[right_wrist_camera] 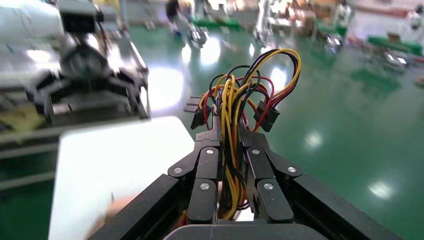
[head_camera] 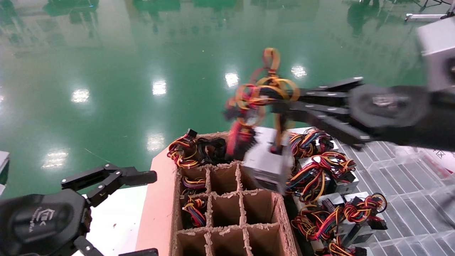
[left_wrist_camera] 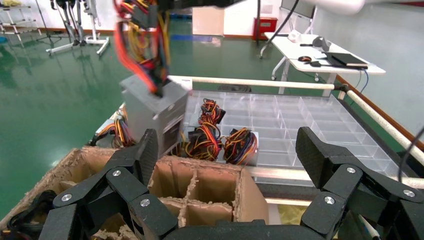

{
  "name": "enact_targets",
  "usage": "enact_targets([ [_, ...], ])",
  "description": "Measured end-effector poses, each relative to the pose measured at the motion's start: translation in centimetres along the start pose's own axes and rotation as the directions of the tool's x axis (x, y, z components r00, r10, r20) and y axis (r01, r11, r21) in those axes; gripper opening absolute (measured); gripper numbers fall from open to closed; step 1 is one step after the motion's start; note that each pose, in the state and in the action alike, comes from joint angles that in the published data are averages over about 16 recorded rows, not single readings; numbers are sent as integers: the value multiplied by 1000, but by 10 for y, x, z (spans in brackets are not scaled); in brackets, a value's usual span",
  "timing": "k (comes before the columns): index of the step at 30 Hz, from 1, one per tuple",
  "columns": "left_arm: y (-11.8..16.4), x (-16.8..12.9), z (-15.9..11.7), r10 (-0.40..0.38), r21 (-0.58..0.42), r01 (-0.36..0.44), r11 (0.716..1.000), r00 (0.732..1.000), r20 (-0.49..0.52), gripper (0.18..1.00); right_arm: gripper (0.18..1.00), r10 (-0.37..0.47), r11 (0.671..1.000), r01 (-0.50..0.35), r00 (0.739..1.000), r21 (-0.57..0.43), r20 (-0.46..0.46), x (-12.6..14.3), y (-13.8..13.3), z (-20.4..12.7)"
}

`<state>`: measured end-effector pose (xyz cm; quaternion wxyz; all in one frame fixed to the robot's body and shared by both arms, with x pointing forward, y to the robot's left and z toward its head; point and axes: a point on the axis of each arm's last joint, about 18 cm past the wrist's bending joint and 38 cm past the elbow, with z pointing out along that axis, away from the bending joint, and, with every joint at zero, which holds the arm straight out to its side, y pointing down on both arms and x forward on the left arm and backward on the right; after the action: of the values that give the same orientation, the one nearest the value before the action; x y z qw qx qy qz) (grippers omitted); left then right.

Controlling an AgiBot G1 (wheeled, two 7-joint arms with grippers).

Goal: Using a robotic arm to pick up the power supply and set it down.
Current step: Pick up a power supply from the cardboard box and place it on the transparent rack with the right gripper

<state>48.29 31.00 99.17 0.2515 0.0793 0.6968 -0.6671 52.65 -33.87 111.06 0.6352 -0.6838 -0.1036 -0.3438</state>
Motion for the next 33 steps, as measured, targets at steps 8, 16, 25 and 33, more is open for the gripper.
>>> enact_targets([
  [8,0,0,0,0,0,0,1000,1000,0,1001,225,-88,985,76,993,-153,-74,-13,-44,-60],
  [16,0,0,0,0,0,0,1000,1000,0,1001,225,-174,951,123,971,-283,-164,-38,-82,-113],
  [25,0,0,0,0,0,0,1000,1000,0,1001,224,-251,901,119,928,-418,-277,-68,-102,-167],
  [33,0,0,0,0,0,0,1000,1000,0,1001,223,-276,842,60,902,-536,-333,-93,-91,-203],
])
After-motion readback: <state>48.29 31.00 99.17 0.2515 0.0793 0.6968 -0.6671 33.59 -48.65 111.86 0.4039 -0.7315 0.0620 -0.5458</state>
